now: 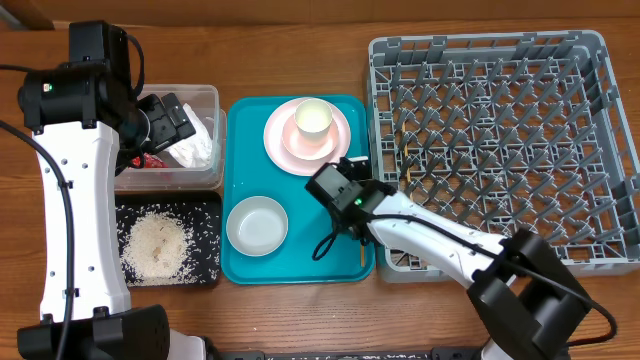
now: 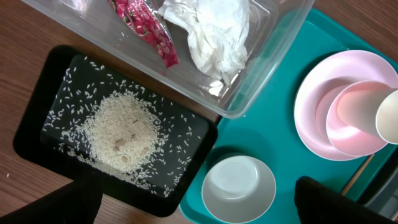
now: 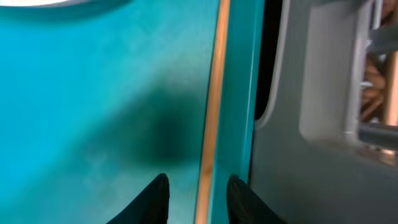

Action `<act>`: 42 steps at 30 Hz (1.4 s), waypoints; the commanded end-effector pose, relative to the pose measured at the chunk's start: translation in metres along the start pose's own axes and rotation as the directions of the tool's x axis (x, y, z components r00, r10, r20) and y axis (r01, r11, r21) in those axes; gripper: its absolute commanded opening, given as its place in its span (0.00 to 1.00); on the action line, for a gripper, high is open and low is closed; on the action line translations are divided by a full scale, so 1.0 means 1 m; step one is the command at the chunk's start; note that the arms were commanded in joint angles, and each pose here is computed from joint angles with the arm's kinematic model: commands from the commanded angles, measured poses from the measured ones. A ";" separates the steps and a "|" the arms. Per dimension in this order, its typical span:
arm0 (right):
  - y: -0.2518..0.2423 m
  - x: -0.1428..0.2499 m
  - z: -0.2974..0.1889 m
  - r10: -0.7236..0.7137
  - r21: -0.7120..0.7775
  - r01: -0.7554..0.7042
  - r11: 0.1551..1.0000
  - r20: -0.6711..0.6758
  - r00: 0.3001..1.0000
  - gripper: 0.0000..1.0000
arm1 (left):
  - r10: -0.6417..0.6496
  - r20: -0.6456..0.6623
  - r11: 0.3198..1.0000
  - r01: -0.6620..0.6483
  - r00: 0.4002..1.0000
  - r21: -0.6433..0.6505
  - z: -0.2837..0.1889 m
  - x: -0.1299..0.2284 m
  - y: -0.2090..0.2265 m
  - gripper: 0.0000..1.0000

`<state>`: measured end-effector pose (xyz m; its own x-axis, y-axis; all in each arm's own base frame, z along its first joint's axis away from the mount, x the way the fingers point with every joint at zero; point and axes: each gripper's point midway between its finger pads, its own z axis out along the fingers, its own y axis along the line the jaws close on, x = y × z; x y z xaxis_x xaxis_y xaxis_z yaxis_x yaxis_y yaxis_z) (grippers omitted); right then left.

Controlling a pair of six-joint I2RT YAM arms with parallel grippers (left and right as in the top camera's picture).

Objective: Sort waste into correct bins and load items into the dishwasher

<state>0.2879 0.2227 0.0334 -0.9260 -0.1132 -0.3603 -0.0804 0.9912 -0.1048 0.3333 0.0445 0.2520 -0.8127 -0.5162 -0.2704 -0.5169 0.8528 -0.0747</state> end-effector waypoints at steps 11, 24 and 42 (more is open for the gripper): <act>-0.002 0.009 0.010 -0.040 -0.028 0.040 0.999 0.008 0.999 0.32 | 0.011 0.002 1.000 -0.011 1.000 -0.011 0.000 -0.001 0.003 1.00; -0.004 0.022 0.025 -0.062 -0.036 0.062 0.997 0.011 0.998 0.33 | 0.011 0.002 1.000 -0.011 1.000 -0.011 0.000 -0.001 0.003 1.00; 0.012 -0.021 -0.023 -0.315 -0.045 0.317 0.947 0.034 0.948 0.31 | 0.012 0.002 1.000 -0.012 1.000 -0.011 0.000 -0.001 0.003 1.00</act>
<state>0.2963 0.2349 0.0557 -0.8561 -0.3926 -0.3361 -0.3519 0.9191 -0.1772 0.3333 0.0445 0.2520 -0.8127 -0.5162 -0.2704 -0.5169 0.8528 -0.0747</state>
